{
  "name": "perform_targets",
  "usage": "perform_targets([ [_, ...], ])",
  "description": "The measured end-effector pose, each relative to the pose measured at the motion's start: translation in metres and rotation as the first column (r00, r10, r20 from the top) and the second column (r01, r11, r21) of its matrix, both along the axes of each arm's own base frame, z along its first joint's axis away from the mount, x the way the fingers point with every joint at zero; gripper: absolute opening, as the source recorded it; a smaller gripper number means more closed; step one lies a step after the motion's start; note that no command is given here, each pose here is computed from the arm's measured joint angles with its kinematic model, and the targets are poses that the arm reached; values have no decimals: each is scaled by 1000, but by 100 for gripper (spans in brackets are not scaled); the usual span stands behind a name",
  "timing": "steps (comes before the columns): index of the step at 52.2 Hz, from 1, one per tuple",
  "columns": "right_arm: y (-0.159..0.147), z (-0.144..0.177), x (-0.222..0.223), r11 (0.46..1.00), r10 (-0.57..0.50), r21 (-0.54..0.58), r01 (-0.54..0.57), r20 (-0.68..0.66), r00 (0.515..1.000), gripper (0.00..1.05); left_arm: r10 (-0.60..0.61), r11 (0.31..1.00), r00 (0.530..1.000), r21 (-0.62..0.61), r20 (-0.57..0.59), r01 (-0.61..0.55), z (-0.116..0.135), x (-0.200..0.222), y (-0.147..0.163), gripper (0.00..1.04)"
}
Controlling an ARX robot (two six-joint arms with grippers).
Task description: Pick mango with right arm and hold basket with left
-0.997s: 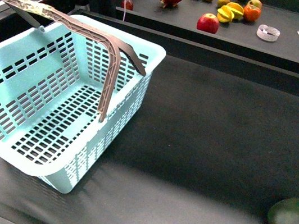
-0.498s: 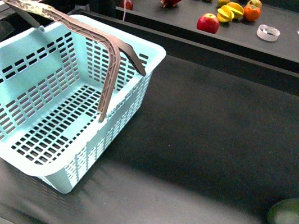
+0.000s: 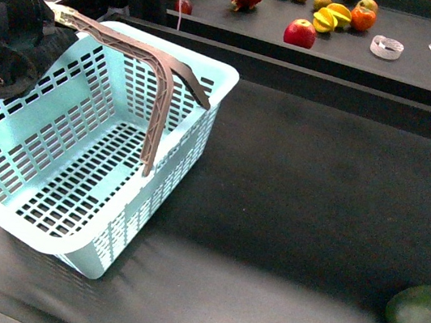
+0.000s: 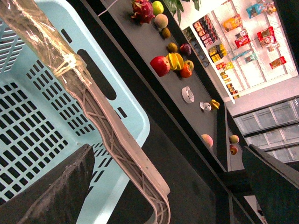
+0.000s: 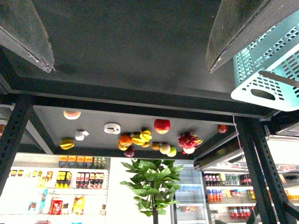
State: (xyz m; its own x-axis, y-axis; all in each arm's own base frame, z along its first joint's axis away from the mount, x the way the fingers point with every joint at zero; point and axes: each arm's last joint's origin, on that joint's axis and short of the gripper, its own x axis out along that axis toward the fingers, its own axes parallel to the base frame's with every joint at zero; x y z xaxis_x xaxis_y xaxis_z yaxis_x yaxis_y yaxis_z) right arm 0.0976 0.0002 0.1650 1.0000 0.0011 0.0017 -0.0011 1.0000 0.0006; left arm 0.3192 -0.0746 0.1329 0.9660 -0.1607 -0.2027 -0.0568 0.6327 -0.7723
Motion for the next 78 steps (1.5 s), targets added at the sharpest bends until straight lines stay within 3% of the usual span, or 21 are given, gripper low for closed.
perform_targets([
  [21,0,0,0,1000,0,0,0,0,1000,97,12,1000,1000,-21,-27,-13,-6,4,-1,99],
  [46,0,0,0,1000,0,0,0,0,1000,97,59,997,998,-43,-22,-60,-17,60,9,99],
  [68,0,0,0,1000,0,0,0,0,1000,97,52,998,997,-25,-50,-53,-26,78,-1,99],
  [70,0,0,0,1000,0,0,0,0,1000,97,49,999,997,-19,-54,-50,-27,78,-2,94],
  [78,0,0,0,1000,0,0,0,0,1000,97,33,999,996,5,-82,-33,-33,77,-9,59],
])
